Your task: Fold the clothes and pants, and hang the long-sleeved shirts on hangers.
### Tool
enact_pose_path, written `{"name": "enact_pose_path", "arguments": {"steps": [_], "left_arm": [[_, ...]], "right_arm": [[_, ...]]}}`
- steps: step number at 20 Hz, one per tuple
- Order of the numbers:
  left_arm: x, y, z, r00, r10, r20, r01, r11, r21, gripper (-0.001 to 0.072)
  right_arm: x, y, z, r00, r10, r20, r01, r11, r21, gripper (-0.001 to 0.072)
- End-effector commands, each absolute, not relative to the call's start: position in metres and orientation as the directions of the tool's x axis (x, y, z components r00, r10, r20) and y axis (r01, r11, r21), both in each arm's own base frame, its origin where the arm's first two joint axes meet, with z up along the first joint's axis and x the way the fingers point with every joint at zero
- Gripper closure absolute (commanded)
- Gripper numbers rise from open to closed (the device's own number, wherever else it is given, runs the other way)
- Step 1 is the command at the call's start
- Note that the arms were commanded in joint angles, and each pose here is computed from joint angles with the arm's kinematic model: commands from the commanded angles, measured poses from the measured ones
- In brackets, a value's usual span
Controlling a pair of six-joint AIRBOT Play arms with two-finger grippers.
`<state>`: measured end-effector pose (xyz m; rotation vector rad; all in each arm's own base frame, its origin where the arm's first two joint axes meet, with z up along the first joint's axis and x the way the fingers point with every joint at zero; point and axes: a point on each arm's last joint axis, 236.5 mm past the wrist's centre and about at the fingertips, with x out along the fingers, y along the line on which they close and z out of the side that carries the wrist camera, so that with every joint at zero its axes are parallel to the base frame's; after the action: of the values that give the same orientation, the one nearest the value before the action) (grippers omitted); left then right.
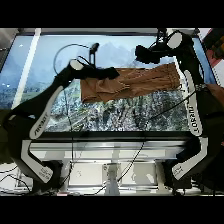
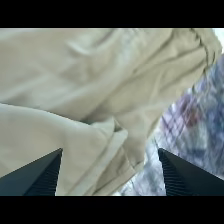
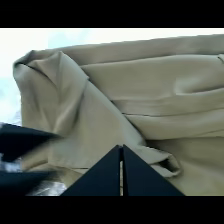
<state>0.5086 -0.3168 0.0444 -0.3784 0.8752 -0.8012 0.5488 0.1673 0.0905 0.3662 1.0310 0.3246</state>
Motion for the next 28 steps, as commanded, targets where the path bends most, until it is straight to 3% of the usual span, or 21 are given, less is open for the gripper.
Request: {"name": "enact_pose_path", "arguments": {"steps": [1, 3, 7, 8, 9, 18, 28], "left_arm": [[0.52, -0.252, 0.077, 0.421, -0.74, -0.524, 0.434, 0.672, -0.6, 0.0038], [0.522, -0.199, 0.068, 0.405, -0.722, -0.561, 0.349, 0.689, -0.636, 0.0153], [0.505, -0.112, 0.014, 0.304, -0.651, -0.696, 0.201, 0.758, -0.621, 0.0142], [0.505, -0.101, 0.003, 0.295, -0.632, -0.716, 0.184, 0.773, -0.607, 0.0065], [0.506, -0.097, -0.007, 0.287, -0.628, -0.723, 0.168, 0.776, -0.608, -0.0003], [0.501, -0.096, -0.082, 0.182, -0.639, -0.748, 0.094, 0.768, -0.633, 0.0], [0.514, -0.123, -0.1, 0.213, -0.616, -0.758, 0.123, 0.787, -0.605, 0.0007]], "right_arm": [[0.547, 0.159, 0.085, 0.468, 0.394, -0.791, -0.112, 0.914, 0.389, 0.0683], [0.548, 0.154, 0.083, 0.471, 0.374, -0.799, -0.125, 0.925, 0.359, 0.0683], [0.55, 0.145, 0.081, 0.483, 0.336, -0.809, -0.126, 0.941, 0.315, 0.0683], [0.551, 0.144, 0.081, 0.484, 0.332, -0.81, -0.137, 0.943, 0.304, 0.0683], [0.551, 0.144, 0.081, 0.484, 0.33, -0.81, -0.142, 0.943, 0.3, 0.0683], [0.552, 0.138, 0.079, 0.489, 0.308, -0.816, -0.139, 0.951, 0.275, 0.0683], [0.552, 0.138, 0.079, 0.49, 0.306, -0.816, -0.139, 0.952, 0.274, 0.0683]]}}
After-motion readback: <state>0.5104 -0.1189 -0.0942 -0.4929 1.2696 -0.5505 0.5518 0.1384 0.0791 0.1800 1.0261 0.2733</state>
